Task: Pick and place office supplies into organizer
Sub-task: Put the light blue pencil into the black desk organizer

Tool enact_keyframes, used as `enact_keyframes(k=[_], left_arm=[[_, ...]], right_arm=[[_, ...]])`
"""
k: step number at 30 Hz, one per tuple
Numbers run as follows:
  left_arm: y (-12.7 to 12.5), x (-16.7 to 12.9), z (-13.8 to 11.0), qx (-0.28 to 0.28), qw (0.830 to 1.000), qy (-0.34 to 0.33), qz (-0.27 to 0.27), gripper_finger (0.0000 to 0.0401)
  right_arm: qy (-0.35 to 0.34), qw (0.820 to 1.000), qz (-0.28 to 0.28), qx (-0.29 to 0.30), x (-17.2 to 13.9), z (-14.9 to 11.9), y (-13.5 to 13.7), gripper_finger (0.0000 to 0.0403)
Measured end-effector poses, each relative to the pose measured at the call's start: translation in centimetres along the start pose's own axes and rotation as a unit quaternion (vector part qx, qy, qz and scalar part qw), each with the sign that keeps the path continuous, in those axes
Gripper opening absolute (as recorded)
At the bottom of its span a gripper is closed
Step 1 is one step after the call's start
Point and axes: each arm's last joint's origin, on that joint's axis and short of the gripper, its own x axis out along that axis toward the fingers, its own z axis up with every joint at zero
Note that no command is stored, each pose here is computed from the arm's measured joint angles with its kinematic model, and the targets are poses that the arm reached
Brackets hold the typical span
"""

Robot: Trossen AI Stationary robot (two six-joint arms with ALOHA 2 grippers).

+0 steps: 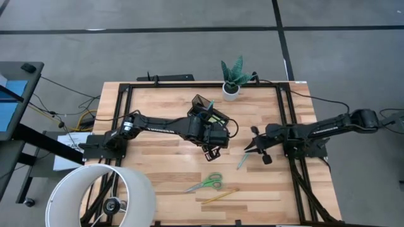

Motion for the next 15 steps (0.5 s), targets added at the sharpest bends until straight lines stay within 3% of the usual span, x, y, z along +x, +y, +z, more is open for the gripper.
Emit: enact_keyframes(k=[6,12,15], left_arm=[[0.7,0.2,0.4,-0.008,1.000,0.003,0.001,0.0144],[1.0,0.4,0.5,-0.012,1.000,0.014,-0.012,0.0144],[1.3,0.4,0.6,-0.016,1.000,0.014,-0.011,0.0144]], right_arm=[[0.027,0.999,0.017,-0.003,0.7,-0.6,0.1,0.0048],[-0.017,0.993,0.047,-0.106,1.3,0.1,0.6,0.0044],[-0.004,0.992,0.051,-0.118,1.6,-0.2,0.6,0.0043]])
